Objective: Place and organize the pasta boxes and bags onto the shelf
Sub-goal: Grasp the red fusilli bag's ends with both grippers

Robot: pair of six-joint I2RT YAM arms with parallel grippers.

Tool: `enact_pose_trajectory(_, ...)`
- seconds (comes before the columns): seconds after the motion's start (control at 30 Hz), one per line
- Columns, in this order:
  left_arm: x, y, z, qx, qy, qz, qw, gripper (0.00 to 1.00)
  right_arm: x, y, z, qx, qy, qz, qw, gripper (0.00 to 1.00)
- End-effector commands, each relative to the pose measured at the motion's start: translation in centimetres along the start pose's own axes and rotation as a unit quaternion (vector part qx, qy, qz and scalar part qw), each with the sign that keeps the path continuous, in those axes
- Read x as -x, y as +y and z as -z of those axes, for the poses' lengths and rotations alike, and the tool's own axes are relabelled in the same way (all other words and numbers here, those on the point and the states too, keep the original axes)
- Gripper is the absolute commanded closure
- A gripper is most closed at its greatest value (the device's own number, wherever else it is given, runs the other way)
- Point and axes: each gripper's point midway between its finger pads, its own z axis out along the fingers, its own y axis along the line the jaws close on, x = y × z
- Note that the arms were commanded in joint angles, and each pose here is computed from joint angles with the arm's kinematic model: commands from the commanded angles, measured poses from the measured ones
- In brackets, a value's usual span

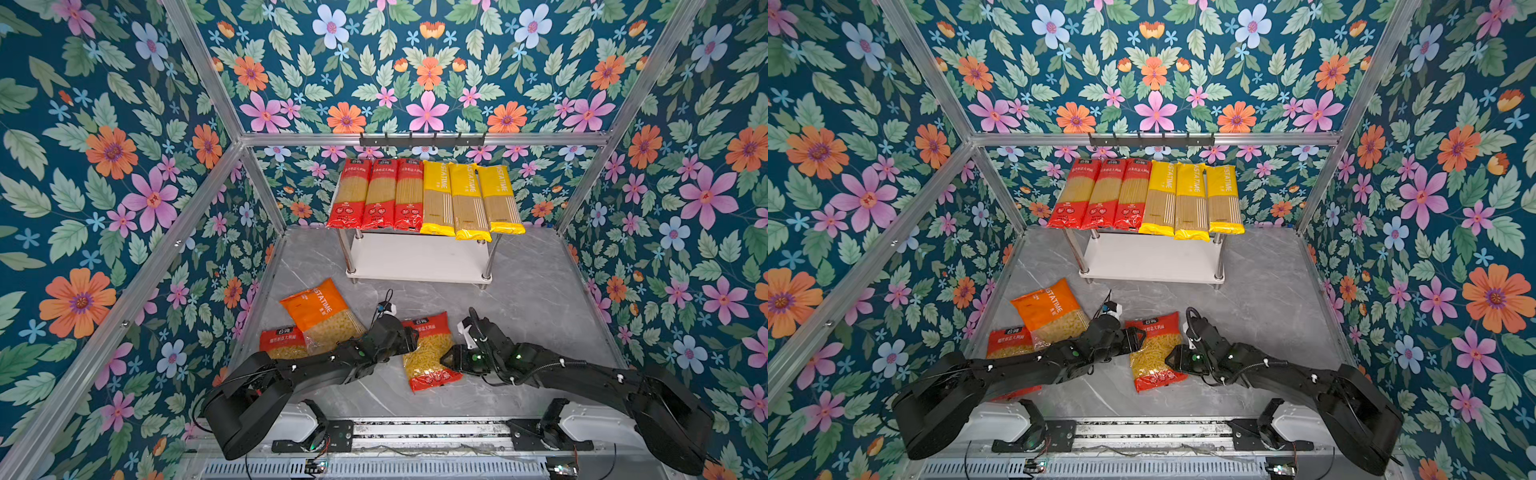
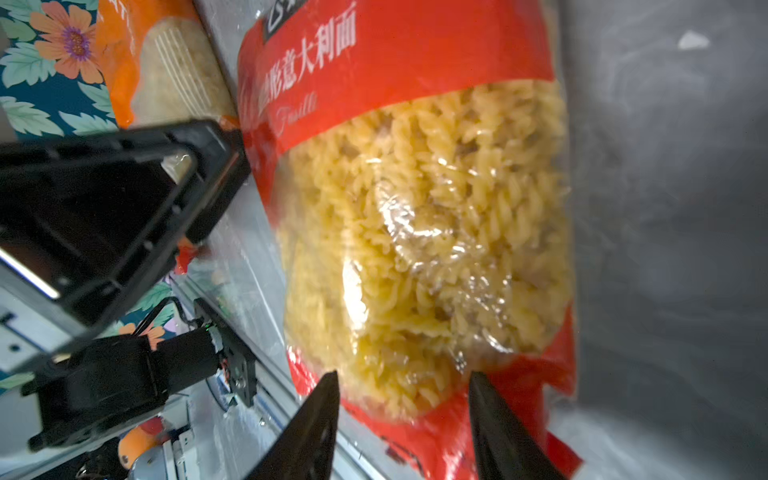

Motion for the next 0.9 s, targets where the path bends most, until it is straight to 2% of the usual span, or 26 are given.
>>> enact_pose_trajectory(0.0, 0.6, -0.5, 0.7, 0.001, 0.007, -0.043, 0.999, 0.3, 0.1, -1.2, 2.0, -0.009, -0.015, -0.043, 0.999, 0.44)
enact_pose_trajectory(0.13, -0.8, 1.4, 2.5, 0.032, 0.036, -0.046, 0.998, 0.29, 1.4, -4.2, 4.5, -0.031, -0.057, -0.079, 0.995, 0.42)
enact_pose_trajectory(0.27, -3.0, 2.5, 3.7, 0.019, 0.06, -0.01, 0.998, 0.28, 2.1, -4.6, 4.8, -0.039, -0.075, -0.081, 0.993, 0.39)
enact_pose_trajectory(0.33, -3.7, 2.1, 4.0, -0.01, 0.059, 0.018, 0.998, 0.27, 2.6, -4.4, 4.3, -0.047, -0.07, -0.077, 0.993, 0.39)
enact_pose_trajectory(0.5, -3.6, 1.1, 3.9, -0.049, 0.04, 0.04, 0.997, 0.26, 4.3, -3.2, 2.9, -0.046, -0.066, -0.058, 0.995, 0.39)
enact_pose_trajectory(0.87, -5.0, 0.5, 1.8, -0.059, 0.059, 0.038, 0.996, 0.31, 5.1, -2.2, -1.2, -0.029, -0.023, -0.047, 0.998, 0.44)
